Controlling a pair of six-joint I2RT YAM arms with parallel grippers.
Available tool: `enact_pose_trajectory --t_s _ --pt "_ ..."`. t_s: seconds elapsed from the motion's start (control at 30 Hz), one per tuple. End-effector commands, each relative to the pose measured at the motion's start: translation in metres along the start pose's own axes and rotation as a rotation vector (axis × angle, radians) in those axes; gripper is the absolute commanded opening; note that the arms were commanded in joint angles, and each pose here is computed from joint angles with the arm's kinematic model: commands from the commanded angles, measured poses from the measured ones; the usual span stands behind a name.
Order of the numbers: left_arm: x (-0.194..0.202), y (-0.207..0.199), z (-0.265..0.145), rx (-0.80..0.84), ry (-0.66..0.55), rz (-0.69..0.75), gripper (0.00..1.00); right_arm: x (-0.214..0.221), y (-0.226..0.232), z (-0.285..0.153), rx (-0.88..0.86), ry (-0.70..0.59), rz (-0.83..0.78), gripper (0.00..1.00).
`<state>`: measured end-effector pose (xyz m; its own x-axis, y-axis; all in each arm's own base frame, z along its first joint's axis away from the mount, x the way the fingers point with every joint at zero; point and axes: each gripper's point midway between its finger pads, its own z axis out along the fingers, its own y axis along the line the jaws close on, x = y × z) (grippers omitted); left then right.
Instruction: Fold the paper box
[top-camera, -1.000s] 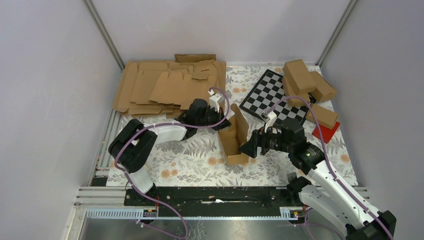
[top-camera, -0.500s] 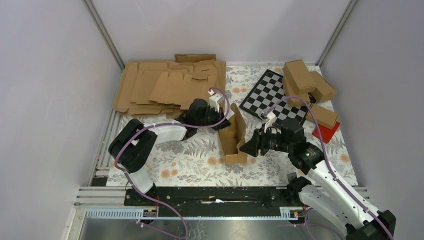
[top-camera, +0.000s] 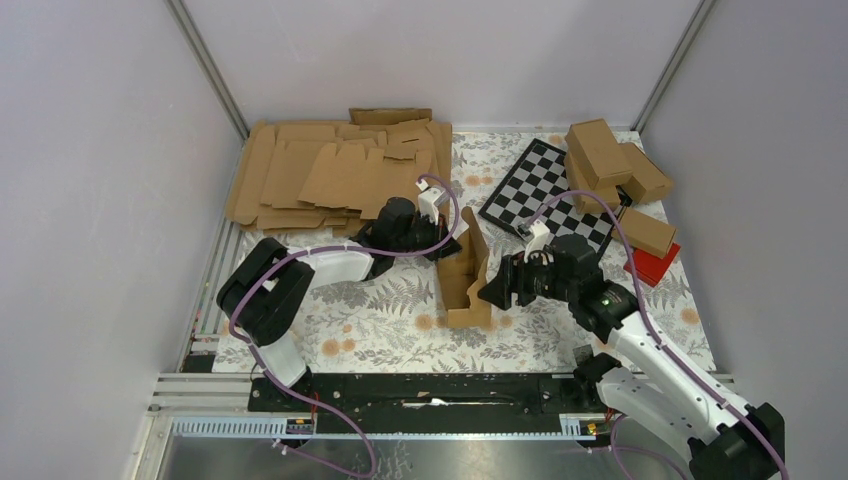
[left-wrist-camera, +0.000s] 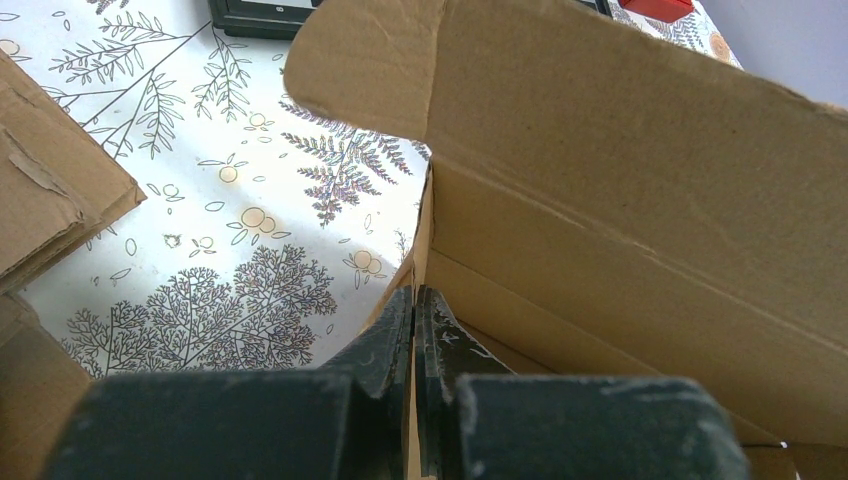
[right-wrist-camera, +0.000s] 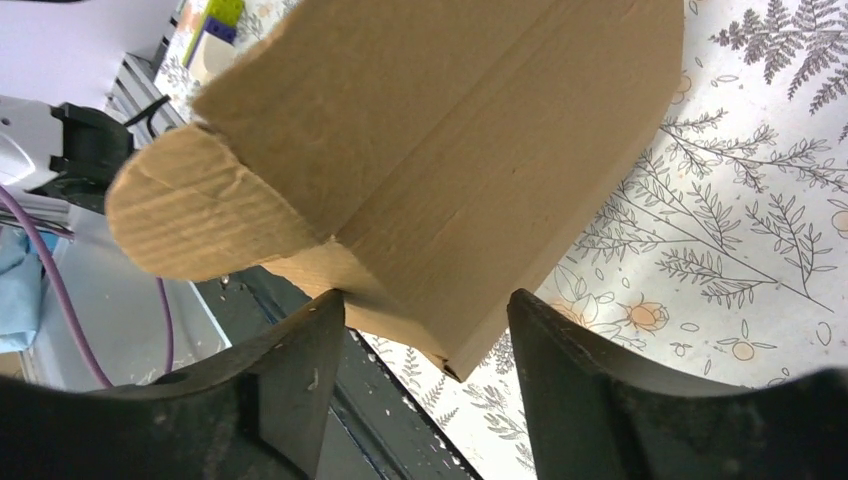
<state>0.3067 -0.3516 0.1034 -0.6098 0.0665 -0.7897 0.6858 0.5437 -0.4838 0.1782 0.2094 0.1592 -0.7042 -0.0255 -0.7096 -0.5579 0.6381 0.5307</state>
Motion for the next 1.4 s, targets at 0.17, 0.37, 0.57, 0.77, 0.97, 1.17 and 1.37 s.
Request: enact_pose_trajectory --t_s 0.17,0.37,0.57,0.77,0.97,1.17,1.37 --pt "-0.013 -0.009 -0.003 0.020 -0.023 0.019 0.00 0.000 -0.021 0.011 0.093 -0.009 0.005 0.69" --pt "-0.013 -0.009 -0.004 0.022 -0.024 0.017 0.00 -0.001 -0.031 0.012 0.144 -0.020 0.025 0.65" --pt "-0.010 -0.008 -0.004 0.017 -0.019 0.016 0.00 -0.003 -0.011 0.007 0.046 -0.022 -0.015 0.74" --pt "-0.007 -0.006 -0.009 -0.008 -0.035 0.025 0.00 -0.007 0.015 0.003 -0.081 -0.011 -0.030 0.80" --pt "0.004 -0.017 -0.015 -0.039 -0.071 0.083 0.00 0.012 0.013 0.008 -0.062 0.101 0.004 0.78" --pt "0.007 -0.017 -0.023 -0.133 -0.132 0.153 0.00 0.027 0.018 0.005 -0.037 0.218 -0.001 0.76" --pt "0.012 -0.017 -0.032 -0.146 -0.223 0.194 0.00 0.041 0.021 0.004 0.016 0.335 -0.026 0.83"
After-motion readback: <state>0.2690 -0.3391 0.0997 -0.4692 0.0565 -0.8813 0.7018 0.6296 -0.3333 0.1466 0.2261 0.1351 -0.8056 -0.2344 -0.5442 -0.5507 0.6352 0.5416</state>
